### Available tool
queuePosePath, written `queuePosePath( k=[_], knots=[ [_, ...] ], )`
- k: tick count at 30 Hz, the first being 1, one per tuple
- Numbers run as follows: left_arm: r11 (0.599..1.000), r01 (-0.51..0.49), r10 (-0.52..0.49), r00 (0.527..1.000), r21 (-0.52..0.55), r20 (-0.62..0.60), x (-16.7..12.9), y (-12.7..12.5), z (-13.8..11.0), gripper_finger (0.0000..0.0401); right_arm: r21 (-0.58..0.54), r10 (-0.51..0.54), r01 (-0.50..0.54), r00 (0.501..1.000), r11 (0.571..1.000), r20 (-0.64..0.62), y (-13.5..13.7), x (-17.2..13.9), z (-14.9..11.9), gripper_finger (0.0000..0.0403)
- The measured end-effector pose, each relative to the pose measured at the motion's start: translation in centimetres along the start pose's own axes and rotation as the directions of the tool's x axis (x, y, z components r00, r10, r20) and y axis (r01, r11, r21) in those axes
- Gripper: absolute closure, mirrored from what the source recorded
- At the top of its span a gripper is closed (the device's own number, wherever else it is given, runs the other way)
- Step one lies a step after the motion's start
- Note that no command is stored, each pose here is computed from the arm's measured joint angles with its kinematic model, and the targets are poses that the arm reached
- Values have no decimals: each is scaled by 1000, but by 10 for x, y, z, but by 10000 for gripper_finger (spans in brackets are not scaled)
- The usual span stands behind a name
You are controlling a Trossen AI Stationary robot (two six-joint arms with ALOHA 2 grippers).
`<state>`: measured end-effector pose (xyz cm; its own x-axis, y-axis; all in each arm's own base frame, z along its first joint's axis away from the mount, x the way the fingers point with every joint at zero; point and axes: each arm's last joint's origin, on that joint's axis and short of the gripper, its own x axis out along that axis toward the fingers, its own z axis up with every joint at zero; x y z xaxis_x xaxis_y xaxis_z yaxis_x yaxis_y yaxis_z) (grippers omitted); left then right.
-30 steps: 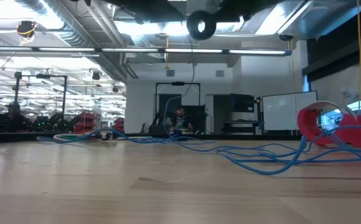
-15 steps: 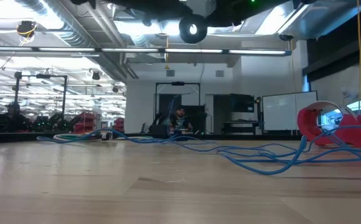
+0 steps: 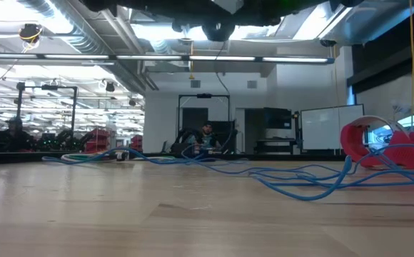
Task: Coil cords
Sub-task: Coil the blue wire onto the spool
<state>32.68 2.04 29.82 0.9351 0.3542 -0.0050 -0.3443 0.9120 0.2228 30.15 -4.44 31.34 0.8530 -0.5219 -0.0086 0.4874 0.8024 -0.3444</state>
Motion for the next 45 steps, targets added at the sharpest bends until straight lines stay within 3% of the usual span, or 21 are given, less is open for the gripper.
queuePosePath(
  k=[4,10,15,45],
  knots=[
    [997,29,-26,999,68,-47,-11,-3,5,375,-3,-18,18,1000,1000,3,-4,-4,4,390],
    [998,51,-43,985,42,-169,-14,-4,-6,301,-9,-27,27,999,1000,22,-10,-12,11,390],
    [1000,25,-26,987,-8,-160,-13,0,-13,260,-7,-28,28,999,1000,27,-12,-14,13,390],
    [999,-28,26,999,-40,-41,-13,9,-13,265,-7,-22,22,1000,1000,13,-11,-14,11,390]
  ],
)
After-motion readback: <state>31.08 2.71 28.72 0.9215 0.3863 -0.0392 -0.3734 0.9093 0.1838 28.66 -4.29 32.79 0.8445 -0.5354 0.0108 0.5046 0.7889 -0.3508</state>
